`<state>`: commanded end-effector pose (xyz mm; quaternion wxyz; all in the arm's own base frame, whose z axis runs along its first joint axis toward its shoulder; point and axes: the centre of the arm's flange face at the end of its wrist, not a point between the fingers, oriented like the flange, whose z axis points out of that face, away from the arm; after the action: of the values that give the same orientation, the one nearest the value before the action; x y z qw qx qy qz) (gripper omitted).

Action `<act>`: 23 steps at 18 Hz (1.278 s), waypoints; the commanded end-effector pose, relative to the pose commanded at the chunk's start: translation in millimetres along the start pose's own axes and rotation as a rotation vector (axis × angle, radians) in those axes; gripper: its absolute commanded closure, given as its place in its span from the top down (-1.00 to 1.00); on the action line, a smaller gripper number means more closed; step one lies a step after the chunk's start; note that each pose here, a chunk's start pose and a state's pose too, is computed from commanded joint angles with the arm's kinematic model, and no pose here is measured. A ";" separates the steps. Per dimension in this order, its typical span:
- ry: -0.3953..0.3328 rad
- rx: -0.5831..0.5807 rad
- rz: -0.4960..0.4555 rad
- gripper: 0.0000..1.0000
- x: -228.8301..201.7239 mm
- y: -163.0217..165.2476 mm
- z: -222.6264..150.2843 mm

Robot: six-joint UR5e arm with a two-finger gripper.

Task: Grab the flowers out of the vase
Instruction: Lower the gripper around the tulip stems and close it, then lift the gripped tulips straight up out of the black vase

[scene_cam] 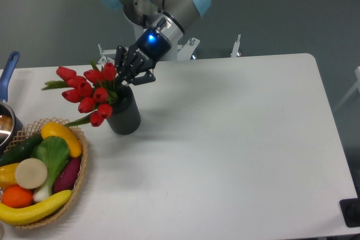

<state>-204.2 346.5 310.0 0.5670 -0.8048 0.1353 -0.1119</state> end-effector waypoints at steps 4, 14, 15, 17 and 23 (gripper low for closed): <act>-0.016 0.040 -0.005 -1.00 8.4 -22.7 -9.6; -0.049 0.126 -0.077 -1.00 -10.2 -102.1 -40.5; -0.050 0.128 -0.073 -1.00 -10.6 -105.3 -41.5; -0.045 0.146 -0.077 -1.00 -12.5 -116.2 -44.8; -0.050 0.180 -0.143 -1.00 -20.3 -172.3 -64.0</act>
<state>-229.0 352.3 493.2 0.6309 -0.7607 0.0528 -0.1434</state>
